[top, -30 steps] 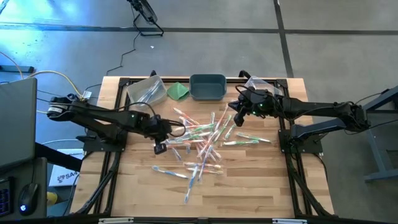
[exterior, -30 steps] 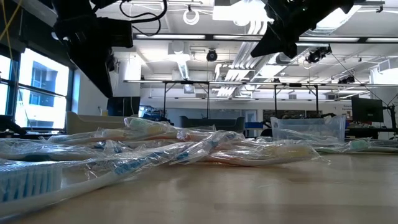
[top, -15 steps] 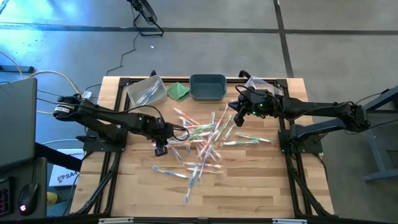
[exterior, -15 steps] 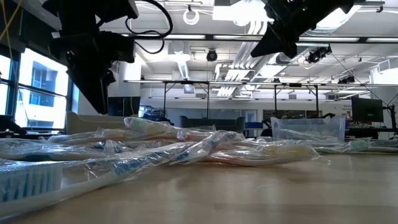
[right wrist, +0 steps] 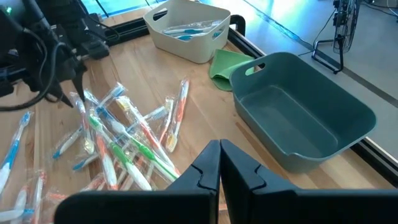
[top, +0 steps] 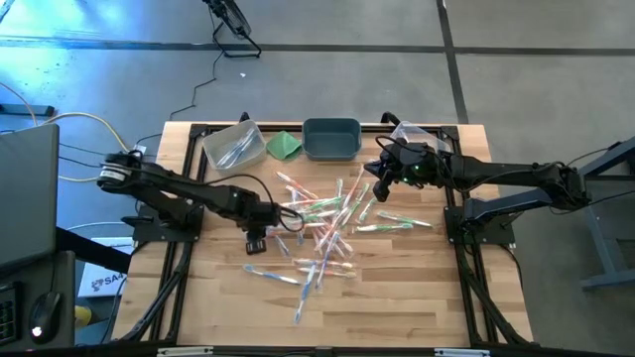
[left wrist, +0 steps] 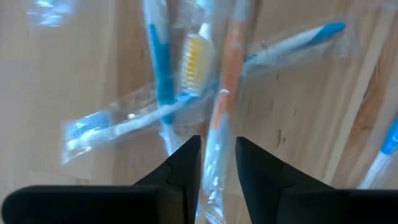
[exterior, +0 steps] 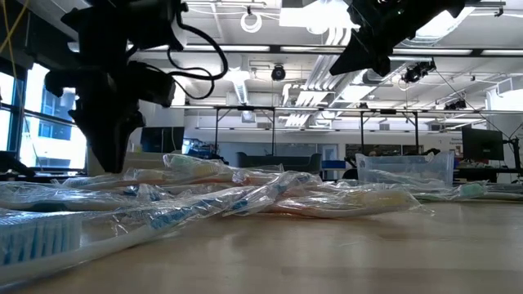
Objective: Pick & Place Toothbrushes
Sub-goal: Put the orange toothbrush into the blue bin
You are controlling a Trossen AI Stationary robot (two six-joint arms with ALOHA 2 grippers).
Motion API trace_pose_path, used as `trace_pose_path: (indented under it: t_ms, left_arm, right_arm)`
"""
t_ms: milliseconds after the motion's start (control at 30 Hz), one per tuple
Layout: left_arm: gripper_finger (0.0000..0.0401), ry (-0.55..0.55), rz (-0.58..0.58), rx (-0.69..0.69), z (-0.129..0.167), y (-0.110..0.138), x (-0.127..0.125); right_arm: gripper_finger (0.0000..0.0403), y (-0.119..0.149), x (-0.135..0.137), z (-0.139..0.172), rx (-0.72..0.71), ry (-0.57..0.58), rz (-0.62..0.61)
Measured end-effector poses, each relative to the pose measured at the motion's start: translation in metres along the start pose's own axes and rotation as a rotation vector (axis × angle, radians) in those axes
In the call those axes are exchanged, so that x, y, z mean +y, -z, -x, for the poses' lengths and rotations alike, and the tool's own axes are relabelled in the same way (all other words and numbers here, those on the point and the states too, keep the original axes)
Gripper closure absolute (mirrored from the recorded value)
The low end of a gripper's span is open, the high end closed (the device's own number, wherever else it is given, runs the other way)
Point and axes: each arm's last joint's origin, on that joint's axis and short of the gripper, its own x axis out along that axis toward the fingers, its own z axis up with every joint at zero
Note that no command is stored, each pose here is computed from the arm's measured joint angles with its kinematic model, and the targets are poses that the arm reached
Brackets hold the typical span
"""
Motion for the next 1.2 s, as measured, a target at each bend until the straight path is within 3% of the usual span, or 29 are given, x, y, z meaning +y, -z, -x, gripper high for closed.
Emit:
trace_pose_path:
  t_ms: [300,600,933,1200]
  left_arm:
    - [0.0304,-0.020,-0.037,0.030,-0.018,0.002,-0.019]
    - [0.0304,-0.094,0.005,0.013,-0.021,0.002,-0.017]
    - [0.0316,-0.094,0.003,0.003,-0.021,0.001,-0.017]
    - [0.0329,-0.092,0.004,-0.021,-0.021,-0.001,-0.018]
  right_arm:
    - [0.0400,0.000,0.000,0.000,0.000,0.000,0.000]
    - [0.0400,0.000,0.000,0.000,0.000,0.000,0.000]
    - [0.0400,0.000,0.000,0.000,0.000,0.000,0.000]
    - [0.0400,0.000,0.001,0.000,0.000,-0.004,0.086]
